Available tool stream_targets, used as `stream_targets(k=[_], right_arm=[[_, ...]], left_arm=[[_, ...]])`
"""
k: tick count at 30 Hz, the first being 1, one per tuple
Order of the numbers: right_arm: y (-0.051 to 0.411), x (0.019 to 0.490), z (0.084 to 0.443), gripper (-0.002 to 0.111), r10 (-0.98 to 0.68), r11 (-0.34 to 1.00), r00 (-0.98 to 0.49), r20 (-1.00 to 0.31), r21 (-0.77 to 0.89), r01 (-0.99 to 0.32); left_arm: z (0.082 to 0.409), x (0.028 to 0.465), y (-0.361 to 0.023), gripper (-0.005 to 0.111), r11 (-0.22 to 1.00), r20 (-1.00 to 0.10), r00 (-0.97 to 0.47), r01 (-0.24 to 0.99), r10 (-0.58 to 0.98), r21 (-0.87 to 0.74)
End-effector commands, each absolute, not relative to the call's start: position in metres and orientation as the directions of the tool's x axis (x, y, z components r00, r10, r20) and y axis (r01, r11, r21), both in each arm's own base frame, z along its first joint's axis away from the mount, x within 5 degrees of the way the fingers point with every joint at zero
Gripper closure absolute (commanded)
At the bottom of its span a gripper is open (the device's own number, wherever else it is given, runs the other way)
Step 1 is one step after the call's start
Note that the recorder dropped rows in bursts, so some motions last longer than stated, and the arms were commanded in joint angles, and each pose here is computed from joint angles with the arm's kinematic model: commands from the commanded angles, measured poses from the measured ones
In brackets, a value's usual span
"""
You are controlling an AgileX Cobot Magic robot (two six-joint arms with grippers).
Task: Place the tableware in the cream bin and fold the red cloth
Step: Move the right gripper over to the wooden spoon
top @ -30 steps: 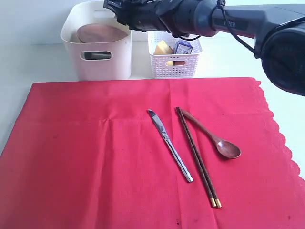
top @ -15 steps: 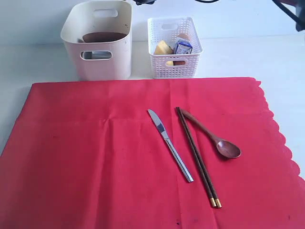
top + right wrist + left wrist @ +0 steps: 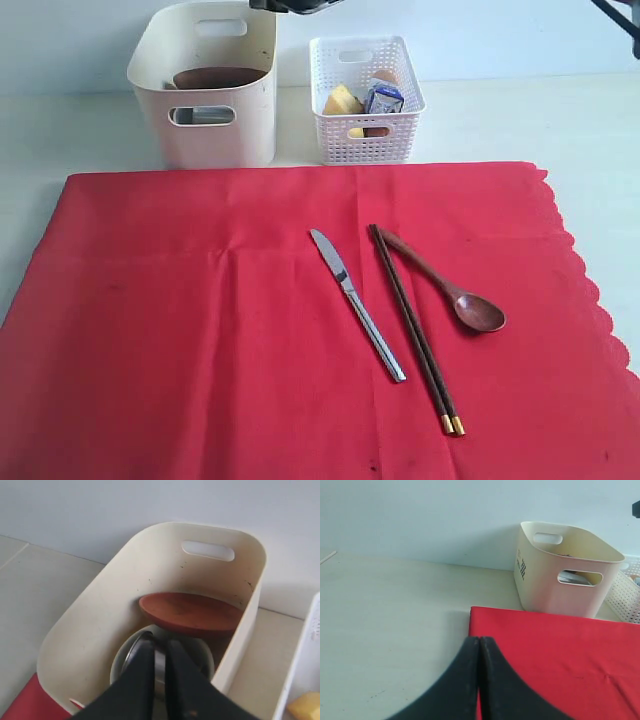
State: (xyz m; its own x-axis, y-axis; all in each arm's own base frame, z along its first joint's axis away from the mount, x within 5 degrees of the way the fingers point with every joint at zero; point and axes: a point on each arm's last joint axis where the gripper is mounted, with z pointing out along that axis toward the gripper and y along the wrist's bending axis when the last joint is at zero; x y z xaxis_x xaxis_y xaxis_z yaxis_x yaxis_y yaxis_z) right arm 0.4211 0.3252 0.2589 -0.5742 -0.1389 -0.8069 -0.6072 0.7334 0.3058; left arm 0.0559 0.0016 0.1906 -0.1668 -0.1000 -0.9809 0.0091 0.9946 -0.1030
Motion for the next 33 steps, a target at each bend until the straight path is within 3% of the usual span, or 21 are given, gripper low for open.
stream_targets(k=[1,10,20,33], right_arm=[[0.315,0.416,0.277,0.108,-0.166,0.760,-0.570,-0.805,0.264,-0.594],[0.285,0.380,0.288,0.108,-0.256,0.773,-0.557,-0.791,0.179,-0.609],[0.203,0.332,0.278,0.108,-0.312,0.826,-0.597,-0.739,0.100,-0.555],[0.167,0.279,0.210,0.108,-0.519,0.800,-0.759,-0.392,0.089,-0.593]], left_arm=[[0.191,0.056,0.002,0.105,0.995,-0.983,-0.155,0.012,-0.094,-0.097],[0.191,0.056,0.002,0.105,0.995,-0.983,-0.155,0.012,-0.094,-0.097],[0.191,0.056,0.002,0.105,0.995,-0.983,-0.155,0.012,-0.094,-0.097],[0.191,0.056,0.002,0.105,0.995,-0.983,-0.155,0.012,-0.094,-0.097]])
